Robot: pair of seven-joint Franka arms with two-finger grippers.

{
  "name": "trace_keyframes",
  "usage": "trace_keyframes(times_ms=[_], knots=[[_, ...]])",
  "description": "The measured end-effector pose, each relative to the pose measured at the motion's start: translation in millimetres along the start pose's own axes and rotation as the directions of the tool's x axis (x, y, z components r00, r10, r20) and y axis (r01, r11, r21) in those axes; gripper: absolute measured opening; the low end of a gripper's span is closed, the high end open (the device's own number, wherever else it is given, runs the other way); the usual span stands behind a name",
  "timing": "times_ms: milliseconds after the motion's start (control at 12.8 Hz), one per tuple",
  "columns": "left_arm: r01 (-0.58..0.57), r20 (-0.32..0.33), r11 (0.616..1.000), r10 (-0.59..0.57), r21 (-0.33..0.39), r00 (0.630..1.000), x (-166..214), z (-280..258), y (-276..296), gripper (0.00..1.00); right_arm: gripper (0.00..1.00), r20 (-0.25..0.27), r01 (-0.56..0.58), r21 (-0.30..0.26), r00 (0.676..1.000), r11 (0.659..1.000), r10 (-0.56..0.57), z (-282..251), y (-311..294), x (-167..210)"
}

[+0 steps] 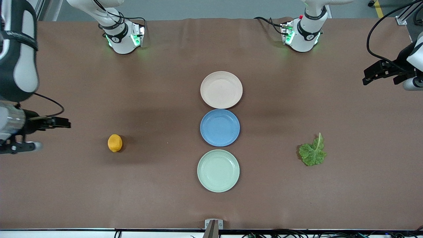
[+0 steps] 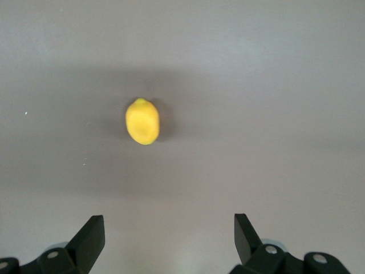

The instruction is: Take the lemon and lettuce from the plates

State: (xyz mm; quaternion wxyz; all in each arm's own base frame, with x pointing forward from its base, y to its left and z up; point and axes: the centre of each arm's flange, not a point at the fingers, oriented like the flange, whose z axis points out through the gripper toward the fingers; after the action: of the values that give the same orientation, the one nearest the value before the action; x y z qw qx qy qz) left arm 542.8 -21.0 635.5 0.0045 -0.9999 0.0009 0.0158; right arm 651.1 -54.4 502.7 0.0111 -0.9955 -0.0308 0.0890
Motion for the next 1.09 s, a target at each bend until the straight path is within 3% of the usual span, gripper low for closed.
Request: trace_keyframes(times_ms=[391,703,1094], knots=[[-0.010,-0.005,1.000,0.010,-0.001,1.000,0.4,-0.2,5.6,1.00,1.00,-0.057,-0.099,0.005,0.993,0.995,0.099,-29.6,23.0,-8.6],[-0.007,-0.024,1.000,0.007,-0.005,1.000,3.2,-1.0,4.2,1.00,1.00,-0.014,-0.135,0.010,0.991,0.991,0.135,-40.2,-5.3,-16.8],[-0.004,-0.047,1.000,0.004,-0.006,0.999,4.1,-7.3,2.6,1.00,1.00,-0.026,-0.134,0.015,0.991,0.991,0.134,-59.4,-11.9,-36.0]])
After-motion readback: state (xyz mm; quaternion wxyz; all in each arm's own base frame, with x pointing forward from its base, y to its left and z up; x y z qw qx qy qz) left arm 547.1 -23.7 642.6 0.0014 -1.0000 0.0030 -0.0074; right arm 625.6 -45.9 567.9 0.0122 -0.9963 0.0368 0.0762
